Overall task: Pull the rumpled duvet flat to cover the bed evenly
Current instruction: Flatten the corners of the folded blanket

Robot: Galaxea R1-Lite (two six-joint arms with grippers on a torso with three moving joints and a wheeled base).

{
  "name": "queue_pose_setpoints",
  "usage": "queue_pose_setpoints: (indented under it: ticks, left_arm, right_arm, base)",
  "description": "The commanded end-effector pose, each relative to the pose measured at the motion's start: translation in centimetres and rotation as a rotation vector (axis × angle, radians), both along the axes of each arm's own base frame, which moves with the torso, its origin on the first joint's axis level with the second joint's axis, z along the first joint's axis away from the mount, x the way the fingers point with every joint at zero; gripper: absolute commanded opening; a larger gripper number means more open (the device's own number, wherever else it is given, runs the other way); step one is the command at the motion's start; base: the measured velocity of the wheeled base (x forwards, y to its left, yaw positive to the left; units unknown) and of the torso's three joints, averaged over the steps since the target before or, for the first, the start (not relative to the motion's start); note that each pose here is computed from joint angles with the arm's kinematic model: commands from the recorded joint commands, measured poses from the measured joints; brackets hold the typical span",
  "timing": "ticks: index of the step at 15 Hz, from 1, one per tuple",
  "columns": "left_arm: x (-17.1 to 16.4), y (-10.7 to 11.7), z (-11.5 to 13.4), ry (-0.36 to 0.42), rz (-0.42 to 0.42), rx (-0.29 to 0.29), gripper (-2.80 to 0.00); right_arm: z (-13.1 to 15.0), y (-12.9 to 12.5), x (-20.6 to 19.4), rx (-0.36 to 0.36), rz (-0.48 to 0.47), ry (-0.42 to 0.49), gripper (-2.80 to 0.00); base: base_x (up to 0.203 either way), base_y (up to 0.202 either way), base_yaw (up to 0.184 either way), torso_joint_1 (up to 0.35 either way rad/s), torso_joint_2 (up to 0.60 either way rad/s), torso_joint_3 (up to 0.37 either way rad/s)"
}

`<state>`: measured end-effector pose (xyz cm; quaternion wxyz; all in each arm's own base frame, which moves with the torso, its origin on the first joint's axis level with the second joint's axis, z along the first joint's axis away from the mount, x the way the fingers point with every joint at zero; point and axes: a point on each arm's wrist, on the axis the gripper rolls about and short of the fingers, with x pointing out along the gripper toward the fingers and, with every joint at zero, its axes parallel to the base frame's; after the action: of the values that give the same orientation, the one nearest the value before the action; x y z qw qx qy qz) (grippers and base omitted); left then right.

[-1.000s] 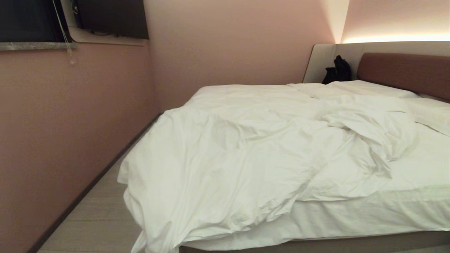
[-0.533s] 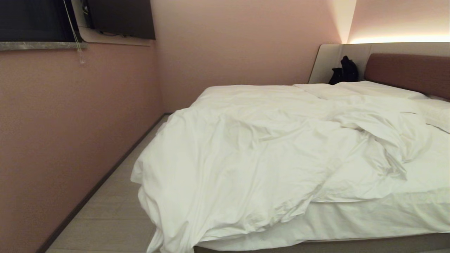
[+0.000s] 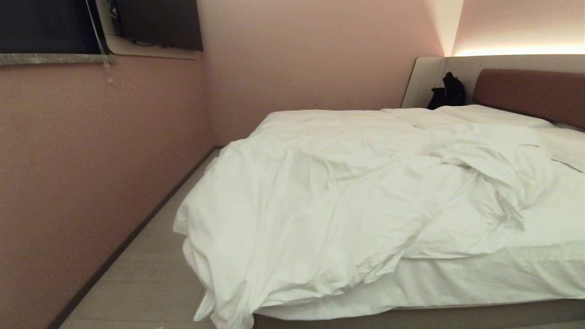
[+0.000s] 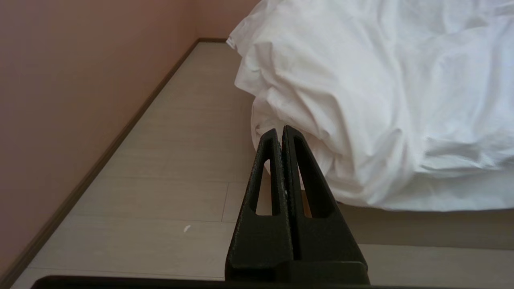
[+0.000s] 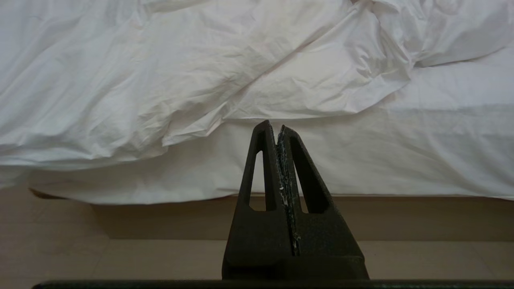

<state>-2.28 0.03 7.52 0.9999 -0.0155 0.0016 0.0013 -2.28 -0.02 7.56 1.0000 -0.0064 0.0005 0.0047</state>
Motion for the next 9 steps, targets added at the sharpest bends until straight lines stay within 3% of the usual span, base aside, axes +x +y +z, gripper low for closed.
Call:
queue_pose_setpoints:
  ticks: [1, 3, 9]
  left_arm:
    - [0.00, 0.00, -0.02, 0.001, 0.002, -0.003, -2.80]
    - [0.00, 0.00, 0.00, 0.000, 0.002, -0.007, -2.80]
    - [0.00, 0.00, 0.00, 0.000, 0.002, -0.009, -2.80]
  right_arm:
    - [0.00, 0.00, 0.01, 0.000, 0.001, 0.000, -2.80]
    - [0.00, 0.00, 0.01, 0.000, 0.001, 0.000, -2.80]
    - [-0.01, 0.00, 0.01, 0.000, 0.001, 0.001, -2.80]
  base:
    - [-0.192, 0.000, 0.001, -0.002, 0.00, 0.007]
    - [-0.158, 0.000, 0.000, -0.002, 0.00, 0.004]
    - [0.000, 0.000, 0.000, 0.000, 0.00, 0.000]
